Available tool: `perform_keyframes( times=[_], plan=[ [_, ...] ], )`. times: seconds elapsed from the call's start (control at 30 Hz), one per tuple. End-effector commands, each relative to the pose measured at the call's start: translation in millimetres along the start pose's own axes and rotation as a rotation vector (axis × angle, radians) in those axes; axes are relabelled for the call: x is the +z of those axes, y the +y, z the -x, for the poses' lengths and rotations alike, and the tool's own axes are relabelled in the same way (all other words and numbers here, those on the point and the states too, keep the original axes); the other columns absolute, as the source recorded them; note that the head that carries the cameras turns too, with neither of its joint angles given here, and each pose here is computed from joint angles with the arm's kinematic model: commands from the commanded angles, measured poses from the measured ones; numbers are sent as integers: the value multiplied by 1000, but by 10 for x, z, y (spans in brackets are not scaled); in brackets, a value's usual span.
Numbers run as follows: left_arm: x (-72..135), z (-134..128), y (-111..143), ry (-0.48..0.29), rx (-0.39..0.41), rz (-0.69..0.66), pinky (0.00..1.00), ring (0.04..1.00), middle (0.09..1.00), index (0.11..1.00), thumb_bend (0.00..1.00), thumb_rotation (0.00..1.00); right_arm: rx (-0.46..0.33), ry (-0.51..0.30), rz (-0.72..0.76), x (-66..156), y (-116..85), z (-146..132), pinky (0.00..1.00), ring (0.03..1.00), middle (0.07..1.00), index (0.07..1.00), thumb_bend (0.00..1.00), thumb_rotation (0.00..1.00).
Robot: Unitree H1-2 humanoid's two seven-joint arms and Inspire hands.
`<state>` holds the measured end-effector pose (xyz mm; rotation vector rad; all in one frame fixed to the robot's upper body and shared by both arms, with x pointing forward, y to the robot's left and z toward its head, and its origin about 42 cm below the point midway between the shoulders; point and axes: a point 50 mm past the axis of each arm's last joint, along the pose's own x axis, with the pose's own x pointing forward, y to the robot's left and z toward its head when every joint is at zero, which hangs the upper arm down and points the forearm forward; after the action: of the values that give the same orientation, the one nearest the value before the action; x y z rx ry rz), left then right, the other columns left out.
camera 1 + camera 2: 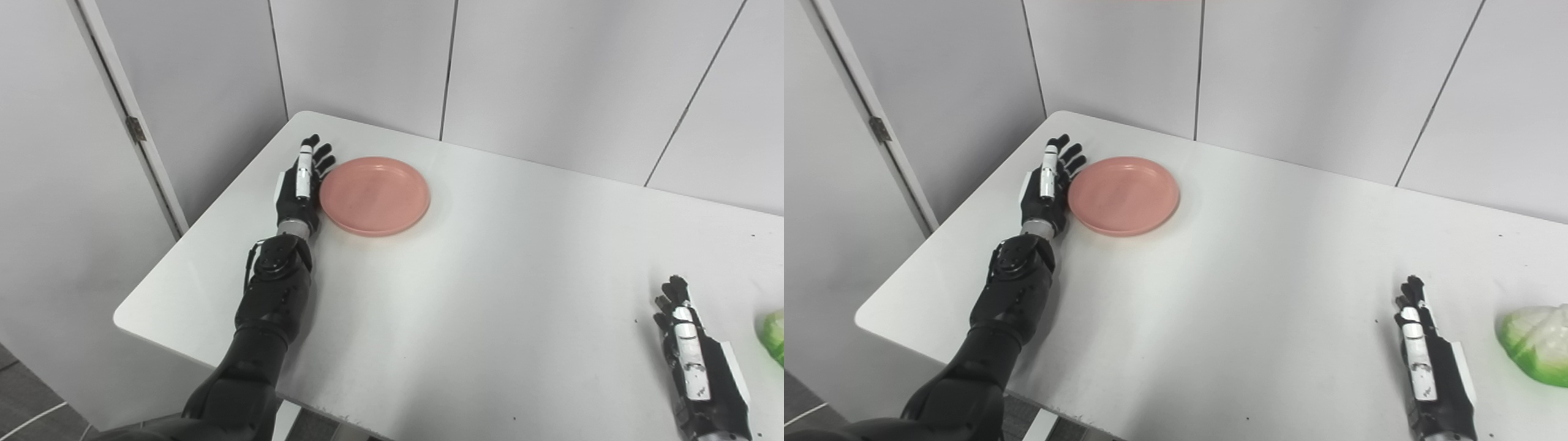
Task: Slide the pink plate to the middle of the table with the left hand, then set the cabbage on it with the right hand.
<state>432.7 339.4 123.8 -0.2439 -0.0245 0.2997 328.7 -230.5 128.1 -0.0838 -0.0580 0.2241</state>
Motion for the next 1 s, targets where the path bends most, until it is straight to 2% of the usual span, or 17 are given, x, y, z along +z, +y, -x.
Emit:
perform_keyframes(
  times=[0.0, 0.5, 0.7, 0.9, 0.97],
  plan=[
    [-176, 84, -61, 95, -15, 33, 867, 894, 900, 903, 417, 1000, 26, -1, -17, 4, 29, -6, 1000, 1000, 1000, 1000, 308, 1000],
    [-140, 350, -565, 133, -141, 78, 876, 887, 888, 879, 408, 1000, 14, 10, -17, -13, 89, -18, 1000, 1000, 1000, 1000, 348, 1000],
    [-137, 563, -885, 160, -244, 85, 878, 887, 886, 877, 414, 1000, 12, 20, -1, -13, 137, -24, 1000, 1000, 1000, 1000, 356, 1000],
    [-188, 794, -1173, 190, -345, 65, 845, 860, 875, 877, 410, 1000, 14, 32, -5, -23, 169, -28, 1000, 1000, 1000, 1000, 410, 1000],
    [-222, 889, -1265, 199, -384, 71, 868, 880, 890, 889, 399, 1000, 13, 31, -7, -17, 184, -27, 1000, 1000, 1000, 1000, 402, 1000]
  ],
)
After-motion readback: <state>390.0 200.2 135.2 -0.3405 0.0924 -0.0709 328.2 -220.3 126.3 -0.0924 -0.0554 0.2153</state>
